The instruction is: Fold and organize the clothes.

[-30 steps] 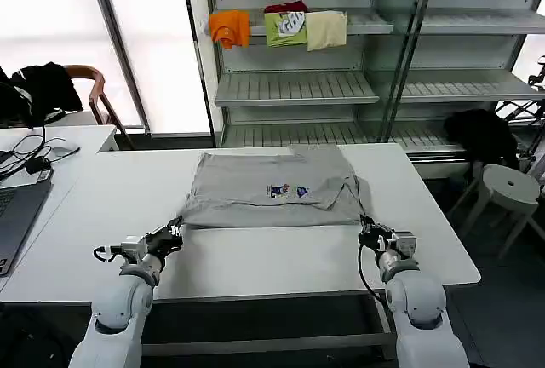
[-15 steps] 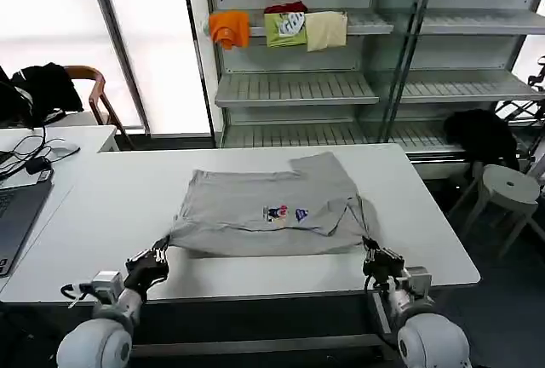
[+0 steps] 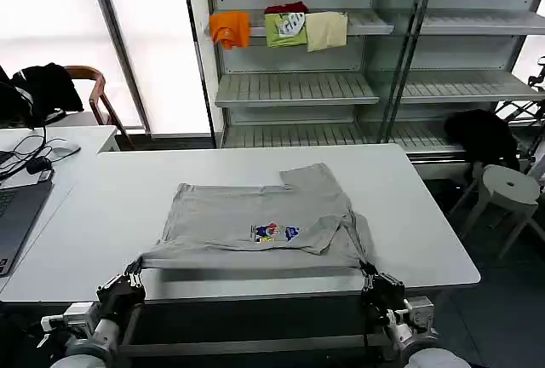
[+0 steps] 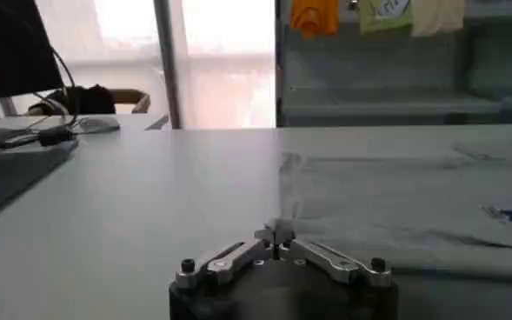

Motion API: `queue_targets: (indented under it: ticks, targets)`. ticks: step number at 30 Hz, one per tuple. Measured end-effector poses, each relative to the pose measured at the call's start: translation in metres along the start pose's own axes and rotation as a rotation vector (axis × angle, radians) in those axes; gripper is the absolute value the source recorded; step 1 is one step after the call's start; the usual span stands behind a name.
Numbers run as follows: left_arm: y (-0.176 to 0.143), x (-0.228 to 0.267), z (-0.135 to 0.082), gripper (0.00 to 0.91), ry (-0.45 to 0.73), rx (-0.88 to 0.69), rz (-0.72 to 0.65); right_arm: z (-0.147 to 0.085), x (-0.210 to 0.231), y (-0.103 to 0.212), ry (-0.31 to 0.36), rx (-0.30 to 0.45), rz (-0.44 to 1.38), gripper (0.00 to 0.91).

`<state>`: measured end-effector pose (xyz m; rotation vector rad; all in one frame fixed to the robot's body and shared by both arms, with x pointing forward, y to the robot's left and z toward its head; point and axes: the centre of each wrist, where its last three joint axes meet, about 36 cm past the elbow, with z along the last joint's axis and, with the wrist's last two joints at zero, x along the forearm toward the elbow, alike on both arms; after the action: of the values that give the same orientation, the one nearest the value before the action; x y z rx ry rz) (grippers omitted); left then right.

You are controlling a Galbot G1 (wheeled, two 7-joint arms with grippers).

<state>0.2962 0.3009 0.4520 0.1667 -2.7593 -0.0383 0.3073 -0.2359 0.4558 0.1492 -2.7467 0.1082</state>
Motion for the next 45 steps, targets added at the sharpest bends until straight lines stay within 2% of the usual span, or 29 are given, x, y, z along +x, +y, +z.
queue_targets:
  ticks: [7,14,18,23,34,39,45]
  targets:
    - [-0.003,0.007,-0.004,0.907,-0.015,0.008,-0.041,-0.010,0.008,-0.003,-0.033,0.016,0.035,0.907]
    - [-0.002,0.005,-0.020,0.907,-0.069,0.014,-0.064,-0.033,-0.001,-0.003,-0.117,0.005,0.034,0.907]
    - [-0.003,-0.005,-0.034,0.907,-0.127,0.015,-0.020,-0.049,-0.026,-0.003,-0.169,-0.017,0.019,0.907]
    - [-0.007,-0.036,-0.051,0.907,-0.171,0.034,0.067,-0.071,-0.081,-0.006,-0.206,-0.046,-0.003,0.907]
    - [-0.018,-0.149,-0.086,0.907,-0.153,0.052,0.204,-0.114,-0.231,-0.005,-0.148,-0.087,-0.023,0.907]
    - [-0.020,-0.193,-0.100,0.907,-0.123,0.032,0.232,-0.124,-0.285,0.004,-0.116,-0.087,-0.031,0.907]
    - [-0.017,-0.233,-0.112,0.907,-0.081,0.011,0.231,-0.125,-0.331,0.017,-0.084,-0.075,-0.032,0.907]
